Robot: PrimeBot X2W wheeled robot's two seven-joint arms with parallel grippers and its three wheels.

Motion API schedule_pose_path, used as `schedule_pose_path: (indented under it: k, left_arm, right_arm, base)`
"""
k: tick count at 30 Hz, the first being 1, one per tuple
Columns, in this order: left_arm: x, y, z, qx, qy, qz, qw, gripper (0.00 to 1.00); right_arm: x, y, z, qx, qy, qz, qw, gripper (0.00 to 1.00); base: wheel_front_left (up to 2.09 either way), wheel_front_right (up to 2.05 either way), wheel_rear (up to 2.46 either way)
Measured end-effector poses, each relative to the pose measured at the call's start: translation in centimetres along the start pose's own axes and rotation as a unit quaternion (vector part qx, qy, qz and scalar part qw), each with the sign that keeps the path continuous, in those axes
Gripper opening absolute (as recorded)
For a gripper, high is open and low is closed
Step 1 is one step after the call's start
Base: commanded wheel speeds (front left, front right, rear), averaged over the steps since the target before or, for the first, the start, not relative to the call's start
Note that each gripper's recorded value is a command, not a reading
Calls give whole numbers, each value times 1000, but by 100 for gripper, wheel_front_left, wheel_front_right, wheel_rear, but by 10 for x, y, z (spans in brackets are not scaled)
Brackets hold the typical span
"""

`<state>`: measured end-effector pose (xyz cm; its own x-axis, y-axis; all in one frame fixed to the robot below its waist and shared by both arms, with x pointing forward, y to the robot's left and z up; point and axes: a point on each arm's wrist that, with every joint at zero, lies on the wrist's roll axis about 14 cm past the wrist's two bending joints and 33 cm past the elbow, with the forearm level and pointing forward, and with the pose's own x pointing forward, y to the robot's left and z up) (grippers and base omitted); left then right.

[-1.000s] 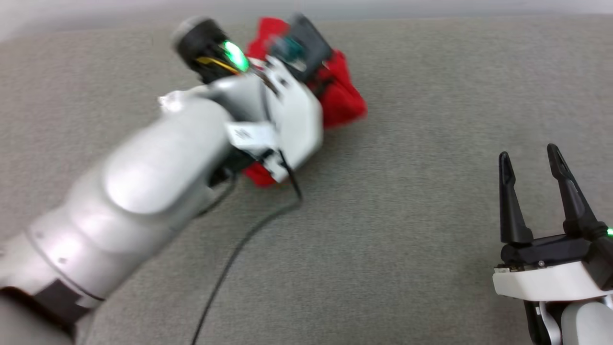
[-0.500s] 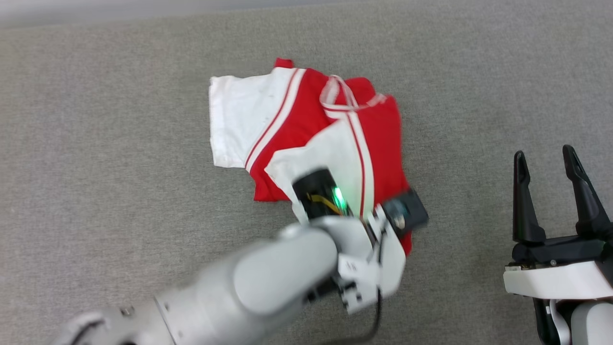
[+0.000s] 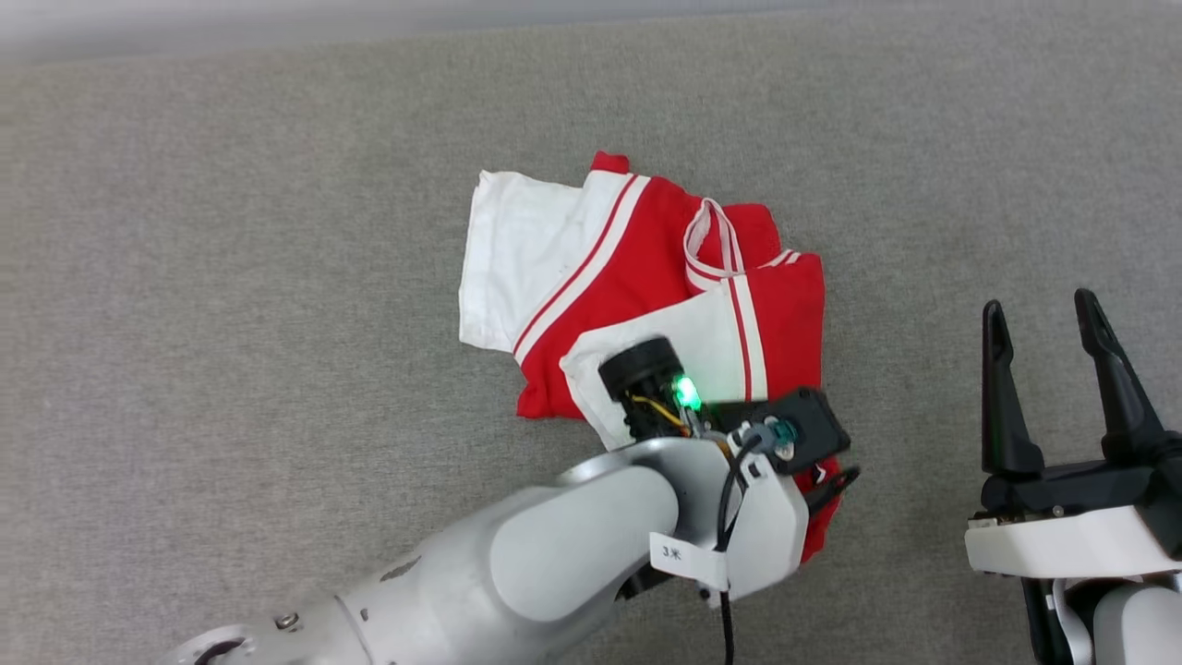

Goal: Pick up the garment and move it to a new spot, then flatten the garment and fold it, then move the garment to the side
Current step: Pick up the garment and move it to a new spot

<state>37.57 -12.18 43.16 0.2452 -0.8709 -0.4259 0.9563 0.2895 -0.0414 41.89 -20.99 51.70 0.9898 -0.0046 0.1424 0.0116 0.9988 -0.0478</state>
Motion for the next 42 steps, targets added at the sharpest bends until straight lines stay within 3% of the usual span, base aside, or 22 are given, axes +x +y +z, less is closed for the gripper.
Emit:
schedule_pose_path:
  k: [7,14,21,24,33,38,42]
  left_arm:
    - [-25,30,69,23,-143,94,985,100]
    - [-80,75,95,26,-228,227,947,100]
    - [-151,116,76,7,-242,366,899,100]
    - [-188,127,73,3,-256,423,869,100]
    - [-274,125,32,-13,-258,542,800,100]
    - [-301,114,8,-29,-250,578,776,100]
    - [-312,100,-11,-42,-240,593,767,100]
  right_arm:
    - [-10,6,16,3,-16,9,1000,100]
    - [-19,16,27,7,-28,22,999,100]
    - [-25,24,34,12,-35,34,999,100]
    - [-26,28,36,13,-39,40,998,100]
    - [-30,38,43,24,-46,54,997,100]
    - [-35,41,44,27,-47,59,997,100]
    - [-39,42,46,29,-48,61,997,100]
  base:
    - [0,0,0]
    - [0,0,0]
    - [0,0,0]
    - [0,0,0]
    - [0,0,0]
    - [0,0,0]
    - [0,0,0]
